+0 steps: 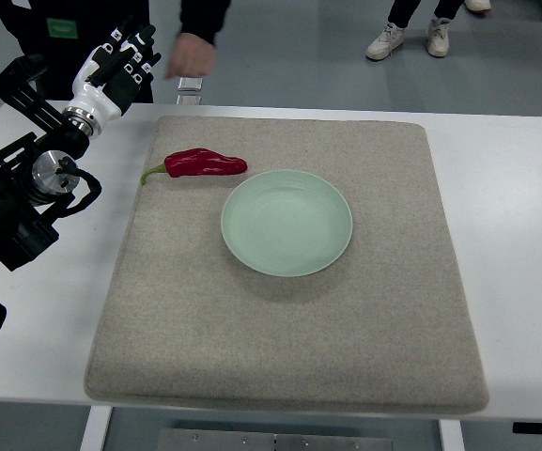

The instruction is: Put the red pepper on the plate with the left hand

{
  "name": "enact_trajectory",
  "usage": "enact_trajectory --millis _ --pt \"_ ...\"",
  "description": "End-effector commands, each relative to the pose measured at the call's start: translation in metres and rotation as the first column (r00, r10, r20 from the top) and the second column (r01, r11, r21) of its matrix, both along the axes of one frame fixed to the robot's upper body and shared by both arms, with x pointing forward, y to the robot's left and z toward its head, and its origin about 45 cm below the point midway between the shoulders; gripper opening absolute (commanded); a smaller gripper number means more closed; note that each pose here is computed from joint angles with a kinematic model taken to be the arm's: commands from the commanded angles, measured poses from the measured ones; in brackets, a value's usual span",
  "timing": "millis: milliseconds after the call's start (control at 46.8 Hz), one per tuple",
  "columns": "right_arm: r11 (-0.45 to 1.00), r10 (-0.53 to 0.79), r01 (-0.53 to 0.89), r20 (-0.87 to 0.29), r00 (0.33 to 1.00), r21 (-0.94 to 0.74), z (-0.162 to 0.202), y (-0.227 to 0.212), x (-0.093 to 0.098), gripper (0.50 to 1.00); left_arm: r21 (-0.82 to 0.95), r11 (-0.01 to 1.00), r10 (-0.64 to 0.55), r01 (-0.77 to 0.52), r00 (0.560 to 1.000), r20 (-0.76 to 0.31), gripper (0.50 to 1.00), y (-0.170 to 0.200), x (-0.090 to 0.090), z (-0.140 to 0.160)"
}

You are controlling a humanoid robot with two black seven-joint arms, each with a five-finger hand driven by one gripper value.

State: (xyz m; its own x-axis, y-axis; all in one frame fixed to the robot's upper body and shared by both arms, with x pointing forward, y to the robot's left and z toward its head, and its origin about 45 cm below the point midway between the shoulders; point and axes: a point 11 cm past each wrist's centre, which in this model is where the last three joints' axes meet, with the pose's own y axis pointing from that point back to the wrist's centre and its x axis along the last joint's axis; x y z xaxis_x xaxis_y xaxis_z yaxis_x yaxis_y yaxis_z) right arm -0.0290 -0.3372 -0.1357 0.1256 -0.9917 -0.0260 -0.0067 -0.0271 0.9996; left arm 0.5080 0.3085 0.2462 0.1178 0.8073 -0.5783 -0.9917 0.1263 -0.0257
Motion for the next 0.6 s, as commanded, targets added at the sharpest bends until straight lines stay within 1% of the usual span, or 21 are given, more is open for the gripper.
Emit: enact_trajectory --millis 0,471,578 --pt "1.0 0.0 0.0 0.001 1.0 0.001 0.0 0.0001 0.0007 0.93 -0.001 1.0 -0.002 0.002 1.0 0.001 0.992 -0.0004 0.0 -0.0001" --pt "1.0 0.0 0.0 0.0 1.0 0.001 0.0 0.0001 -0.0002 0.928 -0.016 1.0 0.013 -0.012 1.0 0.015 0.992 0.0009 0.0002 0.0021" --pt "1.0 0.0 0.0 0.0 1.0 0.0 0.0 0.0 -0.0002 0.928 -0.046 0.998 0.035 -0.034 0.999 0.026 0.992 0.0052 0.0014 0.0064"
